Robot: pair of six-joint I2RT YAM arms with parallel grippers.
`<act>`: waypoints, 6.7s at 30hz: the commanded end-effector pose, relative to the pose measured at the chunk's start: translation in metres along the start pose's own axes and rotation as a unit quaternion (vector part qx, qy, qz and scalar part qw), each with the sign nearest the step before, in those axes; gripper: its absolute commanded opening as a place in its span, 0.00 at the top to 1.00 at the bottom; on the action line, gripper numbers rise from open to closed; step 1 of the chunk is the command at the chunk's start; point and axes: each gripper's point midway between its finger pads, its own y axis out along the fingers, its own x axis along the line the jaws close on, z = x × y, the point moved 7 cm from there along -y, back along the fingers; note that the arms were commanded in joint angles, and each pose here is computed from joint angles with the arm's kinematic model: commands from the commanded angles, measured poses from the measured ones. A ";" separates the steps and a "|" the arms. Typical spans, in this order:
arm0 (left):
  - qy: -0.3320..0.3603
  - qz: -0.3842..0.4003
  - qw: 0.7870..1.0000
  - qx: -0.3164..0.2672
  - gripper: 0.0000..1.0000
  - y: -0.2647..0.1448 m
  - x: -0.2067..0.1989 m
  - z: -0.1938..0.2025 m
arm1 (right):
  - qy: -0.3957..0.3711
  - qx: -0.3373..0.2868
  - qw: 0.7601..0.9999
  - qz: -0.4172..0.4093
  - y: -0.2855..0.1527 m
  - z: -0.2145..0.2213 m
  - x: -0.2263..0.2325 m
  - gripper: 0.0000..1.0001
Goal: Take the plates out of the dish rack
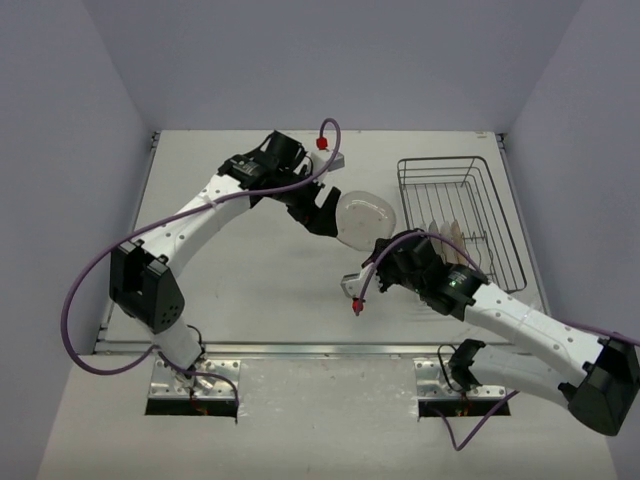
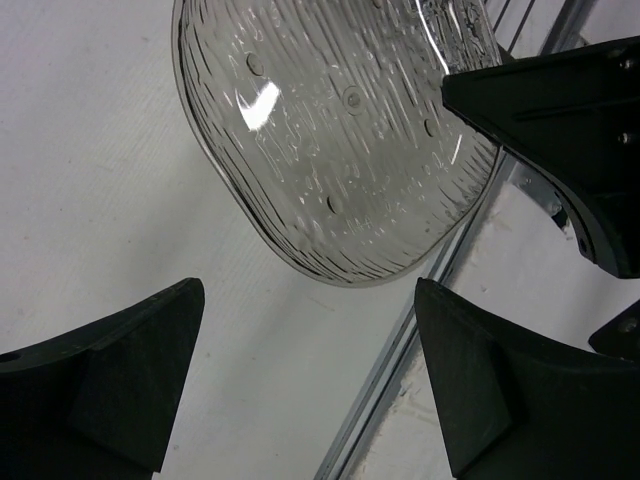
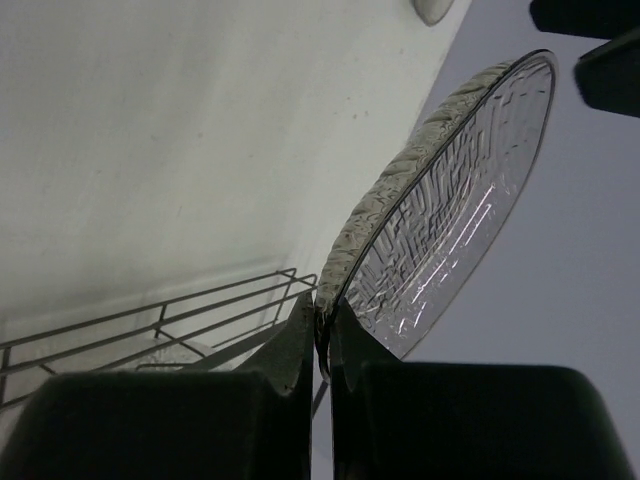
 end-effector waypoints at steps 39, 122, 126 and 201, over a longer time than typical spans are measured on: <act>-0.205 -0.132 0.963 -0.115 1.00 -0.070 0.167 -0.011 | 0.261 0.076 0.959 0.075 -0.009 0.040 -0.024 0.13; -0.112 -0.092 0.962 -0.232 0.14 -0.152 0.106 -0.065 | 0.662 -0.062 0.745 -0.040 -0.138 0.136 -0.082 1.00; -0.081 -0.074 0.971 -0.213 0.14 -0.134 0.074 -0.063 | 0.469 -0.031 0.883 -0.015 -0.108 0.081 -0.081 1.00; -0.352 -0.265 0.878 -0.187 1.00 -0.095 0.327 0.011 | 0.690 0.131 0.712 -0.002 -0.047 0.079 0.025 0.01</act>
